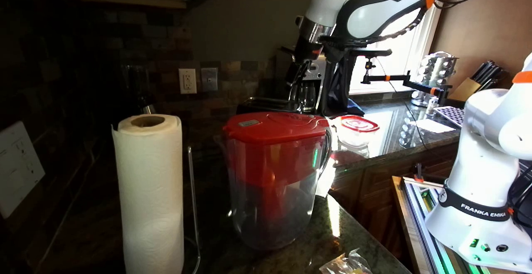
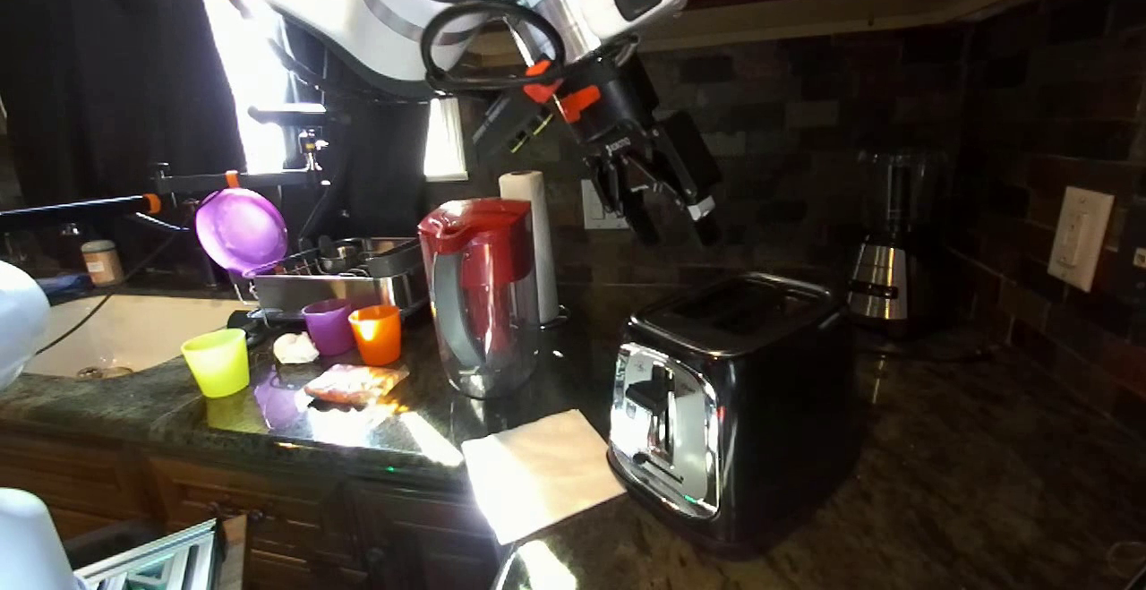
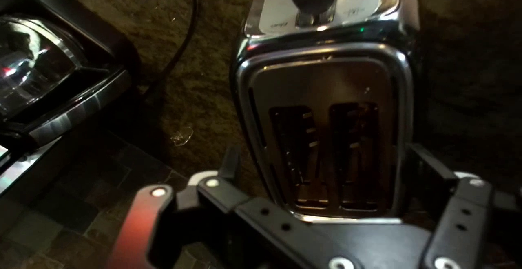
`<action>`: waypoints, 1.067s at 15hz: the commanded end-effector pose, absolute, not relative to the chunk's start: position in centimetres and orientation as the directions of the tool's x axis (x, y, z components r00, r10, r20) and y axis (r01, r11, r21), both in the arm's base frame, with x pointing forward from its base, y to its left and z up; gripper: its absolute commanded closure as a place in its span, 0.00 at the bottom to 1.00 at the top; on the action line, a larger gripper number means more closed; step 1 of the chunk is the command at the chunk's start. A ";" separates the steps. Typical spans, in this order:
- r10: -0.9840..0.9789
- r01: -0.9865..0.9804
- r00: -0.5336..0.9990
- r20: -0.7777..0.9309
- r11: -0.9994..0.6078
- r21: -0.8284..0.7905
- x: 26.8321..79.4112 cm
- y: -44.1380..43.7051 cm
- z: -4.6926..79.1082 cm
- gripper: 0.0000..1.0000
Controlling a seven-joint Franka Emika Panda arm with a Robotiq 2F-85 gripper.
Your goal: Place the toaster upright.
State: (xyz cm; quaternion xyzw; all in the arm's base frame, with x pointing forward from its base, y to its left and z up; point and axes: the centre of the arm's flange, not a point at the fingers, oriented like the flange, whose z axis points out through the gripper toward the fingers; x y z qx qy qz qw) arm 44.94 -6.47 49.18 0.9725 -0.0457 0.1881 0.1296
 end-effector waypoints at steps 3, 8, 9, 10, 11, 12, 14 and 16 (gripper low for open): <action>-0.020 -0.082 0.956 0.293 -0.976 0.203 37.9 -6.0 50.0 0.00; -0.010 -0.062 0.973 0.232 -0.973 0.220 34.7 -6.1 49.1 0.00; -0.012 -0.061 0.974 0.227 -0.976 0.211 34.3 -6.2 48.8 0.00; -0.016 -0.065 0.974 0.227 -0.976 0.208 34.0 -6.2 48.6 0.00; -0.012 -0.057 0.975 0.222 -0.979 0.198 33.7 -6.2 48.2 0.00; -0.016 -0.060 0.975 0.220 -0.979 0.194 33.5 -6.2 47.9 0.00; -0.020 -0.061 0.977 0.213 -0.980 0.187 33.2 -6.2 47.2 0.00; -0.022 -0.070 0.976 0.218 -0.974 0.215 34.7 -6.3 47.5 0.00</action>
